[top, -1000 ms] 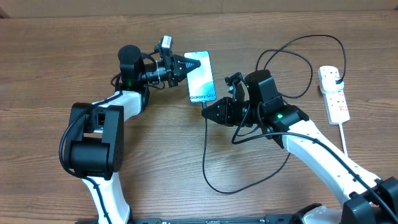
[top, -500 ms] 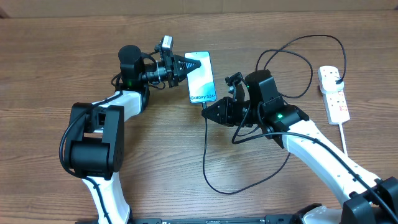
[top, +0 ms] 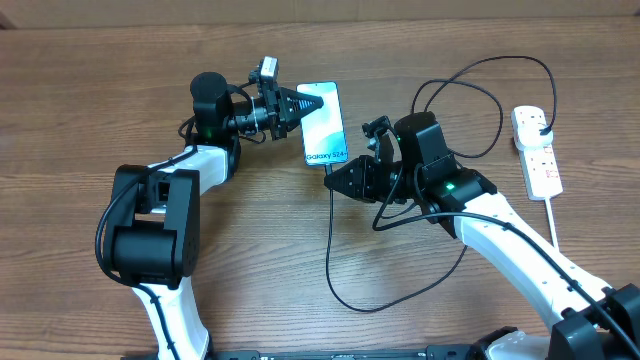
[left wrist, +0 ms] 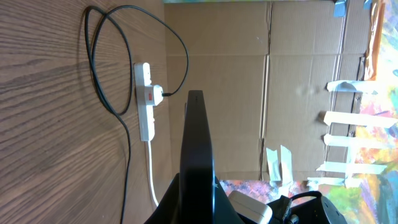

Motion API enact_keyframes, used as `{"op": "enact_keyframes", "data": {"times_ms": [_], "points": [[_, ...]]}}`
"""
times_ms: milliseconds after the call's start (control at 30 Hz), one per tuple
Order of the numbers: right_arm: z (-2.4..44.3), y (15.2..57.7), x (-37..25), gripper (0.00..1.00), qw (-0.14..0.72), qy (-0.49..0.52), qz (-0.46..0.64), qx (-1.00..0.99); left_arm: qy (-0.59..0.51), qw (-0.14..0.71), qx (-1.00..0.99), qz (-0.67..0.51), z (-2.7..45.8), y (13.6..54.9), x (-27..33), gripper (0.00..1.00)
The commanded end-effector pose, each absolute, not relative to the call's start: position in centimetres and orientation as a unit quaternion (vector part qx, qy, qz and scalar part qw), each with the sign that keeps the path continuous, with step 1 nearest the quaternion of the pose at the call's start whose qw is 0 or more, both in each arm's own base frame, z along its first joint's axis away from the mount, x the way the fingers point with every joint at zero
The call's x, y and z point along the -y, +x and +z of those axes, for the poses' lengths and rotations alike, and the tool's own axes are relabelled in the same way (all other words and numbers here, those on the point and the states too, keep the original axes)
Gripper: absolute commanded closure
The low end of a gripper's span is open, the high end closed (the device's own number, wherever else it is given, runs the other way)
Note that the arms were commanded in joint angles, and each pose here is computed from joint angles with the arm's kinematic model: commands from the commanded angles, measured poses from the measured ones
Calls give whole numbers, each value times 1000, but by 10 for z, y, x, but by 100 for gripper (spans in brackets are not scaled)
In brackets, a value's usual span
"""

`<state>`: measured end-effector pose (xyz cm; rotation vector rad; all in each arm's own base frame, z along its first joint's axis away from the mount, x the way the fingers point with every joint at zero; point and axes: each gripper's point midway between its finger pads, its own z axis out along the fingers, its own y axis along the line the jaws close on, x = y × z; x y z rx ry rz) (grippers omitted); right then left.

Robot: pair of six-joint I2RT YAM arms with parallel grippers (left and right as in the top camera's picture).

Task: Plug charger to phone and switch on socket
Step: 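Open the right gripper and pull it away from the plug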

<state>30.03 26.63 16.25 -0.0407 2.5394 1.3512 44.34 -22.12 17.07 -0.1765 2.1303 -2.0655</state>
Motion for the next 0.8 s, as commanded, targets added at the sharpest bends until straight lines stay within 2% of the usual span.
{"op": "enact_keyframes", "data": {"times_ms": [0, 233, 267, 333, 400, 533, 767], "points": [[169, 334, -248, 96, 198, 13, 441, -876, 32, 27, -710, -703, 175, 405, 240, 96], [168, 333, -248, 95, 194, 15, 441, -876, 30, 29, -711, -702, 175, 406, 240, 96], [166, 330, -248, 75, 185, 15, 441, -878, 29, 30, -711, -702, 175, 407, 240, 96], [164, 322, -249, 43, 167, 10, 445, -880, 28, 34, -711, -702, 175, 408, 240, 96], [167, 315, -251, 36, 160, -7, 452, -878, 30, 41, -711, -701, 175, 409, 240, 95], [183, 292, -240, 29, 167, -37, 438, -883, 28, 47, -712, -700, 174, 411, 240, 95], [233, 238, -198, 18, 245, -82, 385, -886, 45, 62, -712, -698, 173, 411, 240, 96]]}}
